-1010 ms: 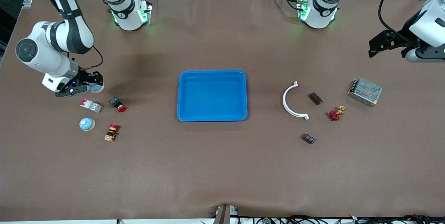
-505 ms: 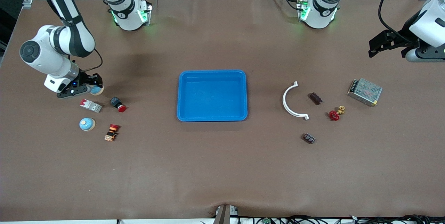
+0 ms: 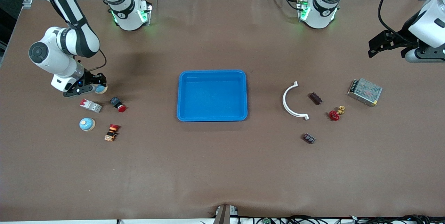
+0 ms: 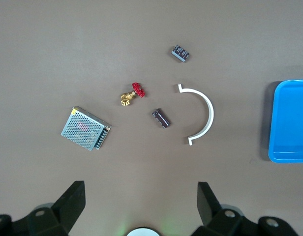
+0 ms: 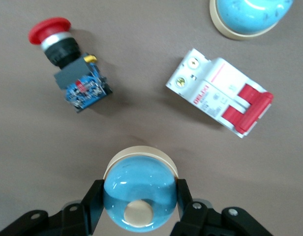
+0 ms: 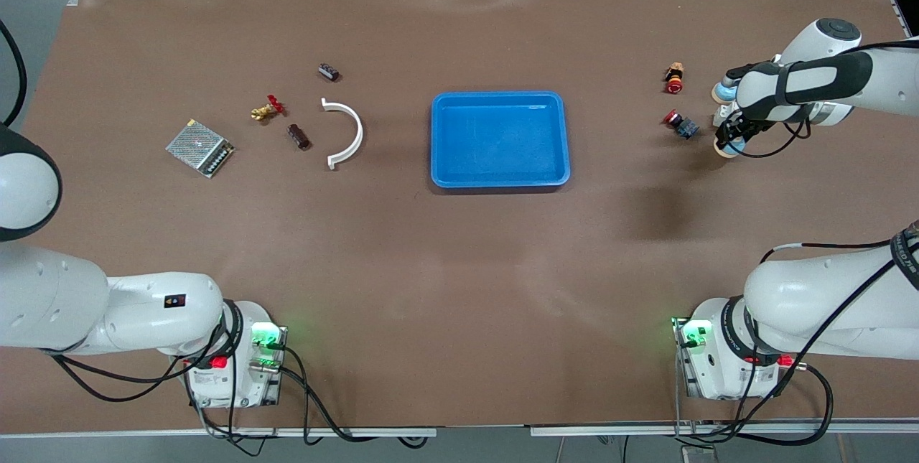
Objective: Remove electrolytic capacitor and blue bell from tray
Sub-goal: 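Lower the bell onto the table and open the right gripper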
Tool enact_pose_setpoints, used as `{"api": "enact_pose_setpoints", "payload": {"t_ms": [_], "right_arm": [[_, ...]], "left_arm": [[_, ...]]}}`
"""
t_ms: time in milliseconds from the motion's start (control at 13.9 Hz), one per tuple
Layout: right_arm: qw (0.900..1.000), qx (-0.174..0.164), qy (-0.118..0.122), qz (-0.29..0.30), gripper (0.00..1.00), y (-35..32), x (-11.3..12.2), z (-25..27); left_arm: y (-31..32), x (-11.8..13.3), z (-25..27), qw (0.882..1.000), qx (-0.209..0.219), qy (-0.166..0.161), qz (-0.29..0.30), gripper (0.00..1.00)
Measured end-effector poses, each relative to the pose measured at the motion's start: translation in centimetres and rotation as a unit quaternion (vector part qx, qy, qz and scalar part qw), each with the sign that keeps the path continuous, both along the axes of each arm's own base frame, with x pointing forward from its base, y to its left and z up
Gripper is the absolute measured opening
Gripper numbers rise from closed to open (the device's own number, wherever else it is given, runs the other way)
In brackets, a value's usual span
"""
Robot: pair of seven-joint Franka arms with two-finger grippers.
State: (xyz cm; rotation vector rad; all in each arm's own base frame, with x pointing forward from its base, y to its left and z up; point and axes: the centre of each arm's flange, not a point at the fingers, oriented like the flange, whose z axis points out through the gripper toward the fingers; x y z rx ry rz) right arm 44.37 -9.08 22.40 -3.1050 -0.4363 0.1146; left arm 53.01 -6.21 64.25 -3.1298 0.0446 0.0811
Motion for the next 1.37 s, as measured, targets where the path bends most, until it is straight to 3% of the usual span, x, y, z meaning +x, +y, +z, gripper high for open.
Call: {"api": "enact_pose_setpoints", "payload": {"t_ms": [1371], "right_arm": [[1.0, 0.001, -0.001, -0.012, 0.63, -2.0, -1.1, -4.0]], "left_arm": [[0.0, 0.0, -0.9, 1.0, 0.001, 0.01, 0.0, 1.0]]}}
